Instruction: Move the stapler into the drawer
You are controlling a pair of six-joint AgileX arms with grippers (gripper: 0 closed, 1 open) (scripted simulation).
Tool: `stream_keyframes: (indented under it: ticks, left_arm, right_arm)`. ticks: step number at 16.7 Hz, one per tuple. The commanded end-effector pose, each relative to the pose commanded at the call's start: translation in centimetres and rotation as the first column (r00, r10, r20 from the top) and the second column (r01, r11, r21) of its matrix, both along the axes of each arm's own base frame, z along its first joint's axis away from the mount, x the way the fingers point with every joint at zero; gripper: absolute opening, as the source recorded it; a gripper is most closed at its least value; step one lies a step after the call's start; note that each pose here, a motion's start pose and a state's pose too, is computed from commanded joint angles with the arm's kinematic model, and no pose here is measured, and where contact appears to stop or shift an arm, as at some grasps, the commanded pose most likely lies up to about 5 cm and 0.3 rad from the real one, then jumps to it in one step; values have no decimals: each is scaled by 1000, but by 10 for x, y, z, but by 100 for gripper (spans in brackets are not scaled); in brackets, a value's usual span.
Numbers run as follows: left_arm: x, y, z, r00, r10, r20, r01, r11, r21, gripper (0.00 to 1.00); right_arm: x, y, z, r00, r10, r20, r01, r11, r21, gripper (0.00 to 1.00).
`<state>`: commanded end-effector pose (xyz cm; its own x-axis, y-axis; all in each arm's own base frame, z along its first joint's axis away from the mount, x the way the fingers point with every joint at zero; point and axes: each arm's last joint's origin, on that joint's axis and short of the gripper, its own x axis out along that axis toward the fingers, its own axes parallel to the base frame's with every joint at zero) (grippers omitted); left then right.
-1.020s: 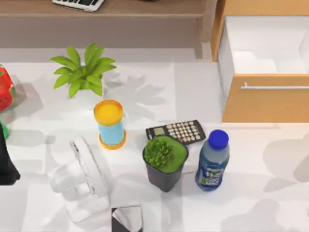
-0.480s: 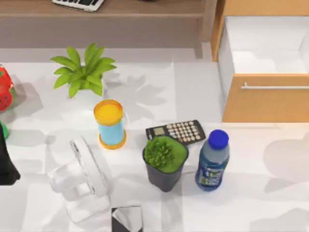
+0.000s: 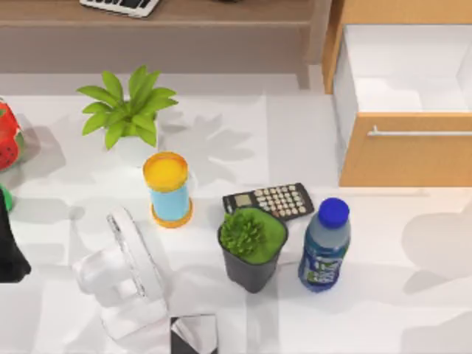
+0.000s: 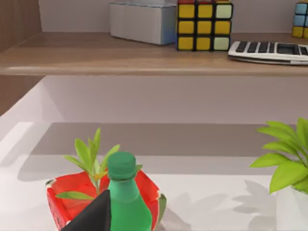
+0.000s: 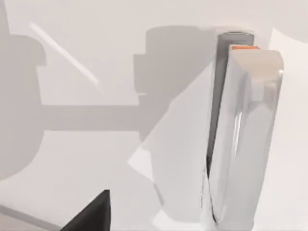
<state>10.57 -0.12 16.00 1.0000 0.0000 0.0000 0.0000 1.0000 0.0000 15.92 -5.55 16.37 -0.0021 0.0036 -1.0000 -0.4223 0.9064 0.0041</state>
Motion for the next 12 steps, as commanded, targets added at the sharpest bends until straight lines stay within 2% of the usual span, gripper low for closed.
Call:
stream_keyframes:
  ticks: [5, 10, 12]
  left_arm:
    - [0, 0, 0, 1000, 0, 0, 0, 1000, 0, 100]
    - [0, 0, 0, 1000, 0, 0, 0, 1000, 0, 100]
    - [0, 0, 0, 1000, 0, 0, 0, 1000, 0, 100]
  right_arm:
    - [-1, 0, -40, 1000, 1, 5, -1, 1000, -2, 100]
    - [-2, 1, -45, 1000, 1, 1, -1, 1000, 0, 100]
    - [-2, 1, -45, 1000, 1, 1, -1, 1000, 0, 85]
